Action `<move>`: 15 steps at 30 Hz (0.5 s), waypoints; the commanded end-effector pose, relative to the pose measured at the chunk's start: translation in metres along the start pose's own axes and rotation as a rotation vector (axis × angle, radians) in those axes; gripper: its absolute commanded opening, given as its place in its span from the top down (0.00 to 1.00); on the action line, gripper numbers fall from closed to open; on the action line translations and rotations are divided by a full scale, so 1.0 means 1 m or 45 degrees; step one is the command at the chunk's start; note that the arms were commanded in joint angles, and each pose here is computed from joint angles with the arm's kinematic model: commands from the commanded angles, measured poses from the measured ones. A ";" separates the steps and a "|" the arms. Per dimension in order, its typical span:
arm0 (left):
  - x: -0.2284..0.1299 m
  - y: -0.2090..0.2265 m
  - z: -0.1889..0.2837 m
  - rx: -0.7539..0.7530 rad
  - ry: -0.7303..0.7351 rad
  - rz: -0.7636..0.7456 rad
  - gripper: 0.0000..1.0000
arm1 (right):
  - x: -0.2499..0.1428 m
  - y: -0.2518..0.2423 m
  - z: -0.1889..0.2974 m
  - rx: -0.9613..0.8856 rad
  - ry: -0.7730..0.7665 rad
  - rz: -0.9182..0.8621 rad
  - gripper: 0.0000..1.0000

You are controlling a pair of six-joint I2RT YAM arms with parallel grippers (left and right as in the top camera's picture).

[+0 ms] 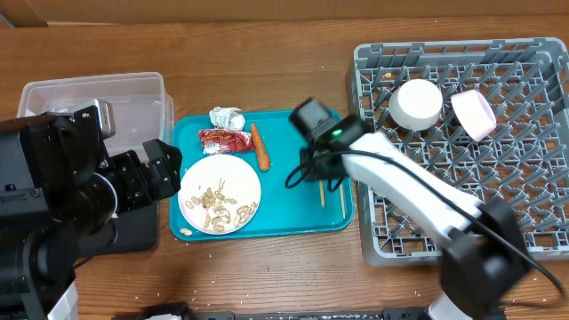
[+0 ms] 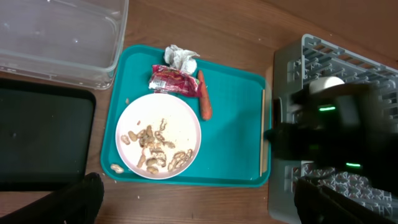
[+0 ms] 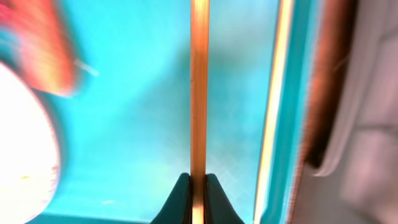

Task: Sort waste into correct bins and load items into the dishwasher
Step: 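Lower the right gripper onto the wooden chopsticks and grasp them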

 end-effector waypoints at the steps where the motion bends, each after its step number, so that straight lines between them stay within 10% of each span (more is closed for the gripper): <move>1: 0.001 -0.003 0.003 -0.022 -0.013 -0.022 0.00 | 0.030 -0.023 0.072 -0.016 -0.318 -0.071 0.96; 15: 0.001 -0.003 0.003 -0.022 -0.013 -0.023 0.00 | 0.090 -0.093 0.029 -0.259 -0.420 0.105 0.96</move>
Point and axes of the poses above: each gripper's point midway between its finger pads, its own z axis back along the fingers, its own y axis along the line the jaws close on, x = y × z, the point moved 8 cm from there along z, back along the fingers, and after that the axes turned 4 degrees about -z, right-handed, at the moved point
